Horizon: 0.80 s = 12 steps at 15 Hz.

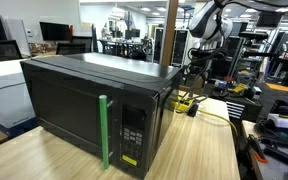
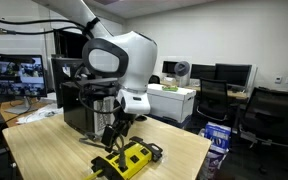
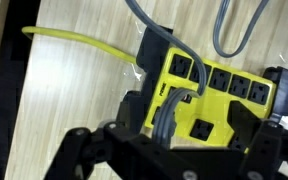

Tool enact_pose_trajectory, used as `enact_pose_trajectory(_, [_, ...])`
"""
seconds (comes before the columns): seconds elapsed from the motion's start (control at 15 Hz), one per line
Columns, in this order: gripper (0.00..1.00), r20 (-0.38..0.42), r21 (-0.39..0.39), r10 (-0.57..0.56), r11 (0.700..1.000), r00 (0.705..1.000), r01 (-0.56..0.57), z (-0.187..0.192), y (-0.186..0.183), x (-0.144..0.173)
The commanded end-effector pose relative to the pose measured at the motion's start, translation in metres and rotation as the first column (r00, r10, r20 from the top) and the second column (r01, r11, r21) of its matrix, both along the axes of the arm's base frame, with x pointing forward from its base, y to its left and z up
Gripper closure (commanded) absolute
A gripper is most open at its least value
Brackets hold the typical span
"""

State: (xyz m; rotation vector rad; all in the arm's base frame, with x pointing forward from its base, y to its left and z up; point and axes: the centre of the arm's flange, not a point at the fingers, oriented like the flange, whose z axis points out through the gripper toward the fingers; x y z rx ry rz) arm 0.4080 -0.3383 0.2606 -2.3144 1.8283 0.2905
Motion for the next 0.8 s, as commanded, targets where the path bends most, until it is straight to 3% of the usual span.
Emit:
enact_pose_trajectory(0.0, [0.00, -0.034, -0.041, -0.024, 0.999, 0.999, 0.023, -0.0020, 0.0008, 0.0069])
enact_pose_trajectory(0.13, [0.05, -0.041, -0.054, -0.034, 0.998, 0.999, 0.031, -0.0025, 0.0012, 0.0091])
enact_pose_trajectory(0.2, [0.13, -0.044, -0.061, -0.040, 0.997, 0.998, 0.037, -0.0019, 0.0013, 0.0098])
enact_pose_trajectory(0.33, [0.15, -0.054, -0.080, -0.048, 0.996, 0.997, 0.044, -0.0007, 0.0018, 0.0115])
enact_pose_trajectory(0.4, [0.04, -0.061, -0.087, -0.048, 0.995, 0.997, 0.043, -0.0006, 0.0027, 0.0124])
enact_pose_trajectory(0.73, [0.00, -0.093, -0.110, -0.050, 0.993, 0.994, 0.040, -0.0021, 0.0056, 0.0148])
